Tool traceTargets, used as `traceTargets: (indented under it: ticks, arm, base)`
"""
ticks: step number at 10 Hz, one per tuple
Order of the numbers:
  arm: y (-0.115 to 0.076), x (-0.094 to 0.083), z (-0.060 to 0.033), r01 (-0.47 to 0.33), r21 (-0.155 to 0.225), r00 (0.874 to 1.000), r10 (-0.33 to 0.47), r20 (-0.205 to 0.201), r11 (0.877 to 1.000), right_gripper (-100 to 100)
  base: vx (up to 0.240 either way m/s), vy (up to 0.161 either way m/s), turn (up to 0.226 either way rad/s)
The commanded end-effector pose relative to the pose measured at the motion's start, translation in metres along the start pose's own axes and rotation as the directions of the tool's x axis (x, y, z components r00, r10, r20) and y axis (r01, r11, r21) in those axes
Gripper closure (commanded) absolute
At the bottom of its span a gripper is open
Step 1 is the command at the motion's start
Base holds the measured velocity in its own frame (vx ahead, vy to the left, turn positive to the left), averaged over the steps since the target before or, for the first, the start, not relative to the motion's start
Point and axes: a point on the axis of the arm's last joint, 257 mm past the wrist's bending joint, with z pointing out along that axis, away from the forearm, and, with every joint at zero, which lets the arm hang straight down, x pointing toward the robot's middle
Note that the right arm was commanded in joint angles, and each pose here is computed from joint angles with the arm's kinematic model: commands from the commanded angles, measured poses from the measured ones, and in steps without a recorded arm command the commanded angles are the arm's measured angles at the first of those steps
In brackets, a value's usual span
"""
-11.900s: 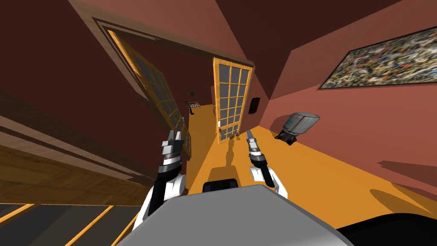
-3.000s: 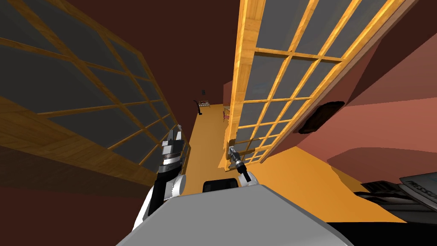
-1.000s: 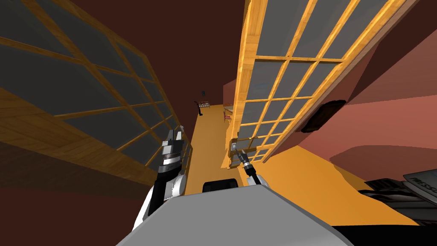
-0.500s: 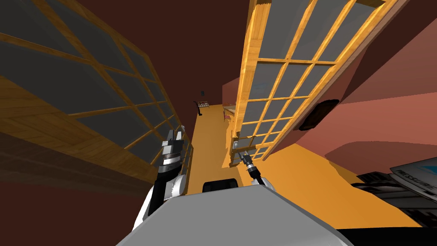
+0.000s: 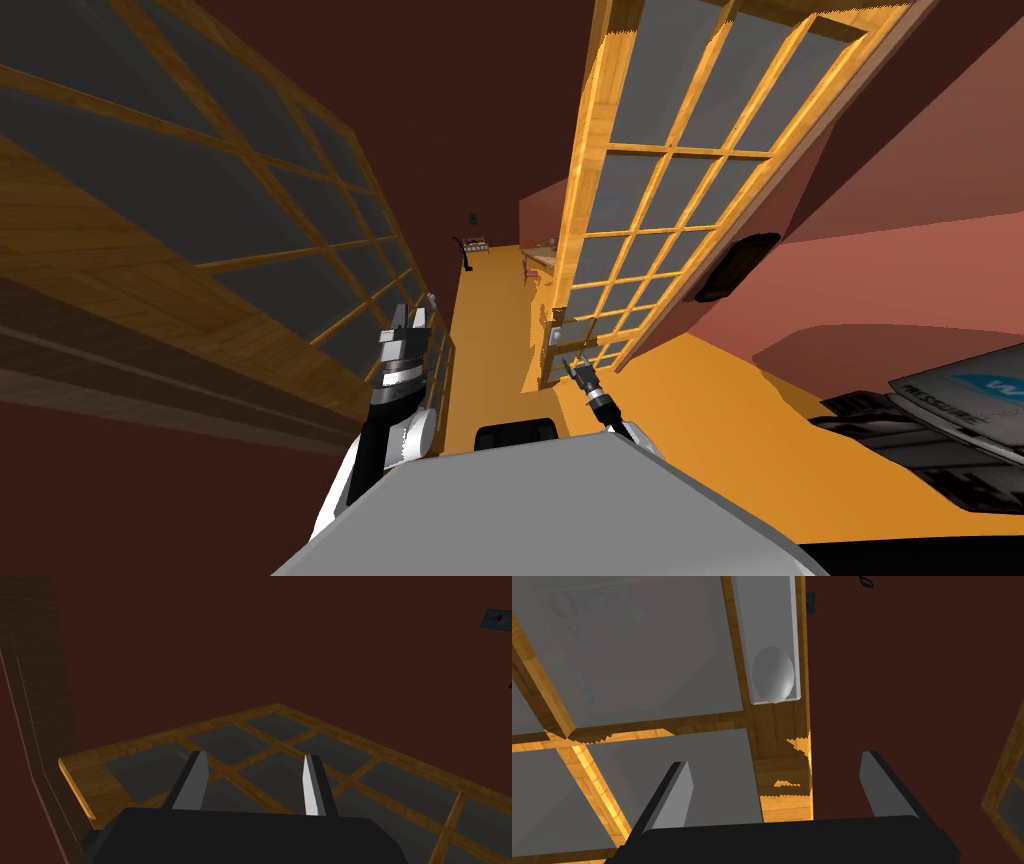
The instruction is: Push the door open
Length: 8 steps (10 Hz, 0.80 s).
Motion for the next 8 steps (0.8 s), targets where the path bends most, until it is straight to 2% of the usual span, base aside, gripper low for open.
traceTargets:
  ticks: [1, 3, 8]
  arm:
    - [-0.0065, 0.0002, -0.0044, 0.049, -0.003, 0.999, -0.049, -0.006, 0.999, -100]
    - [-0.0044, 0.0004, -0.0012, 0.036, 0.003, 0.999, -0.036, -0.004, 0.999, -100]
    - [-0.0047, 0.0005, 0.0046, 0.038, 0.017, 0.999, -0.038, -0.003, 0.999, -100]
  base:
    - [-0.034, 0.076, -0.034]
    - [0.061, 0.026, 0.010]
    - [0.199, 0.004, 0.032]
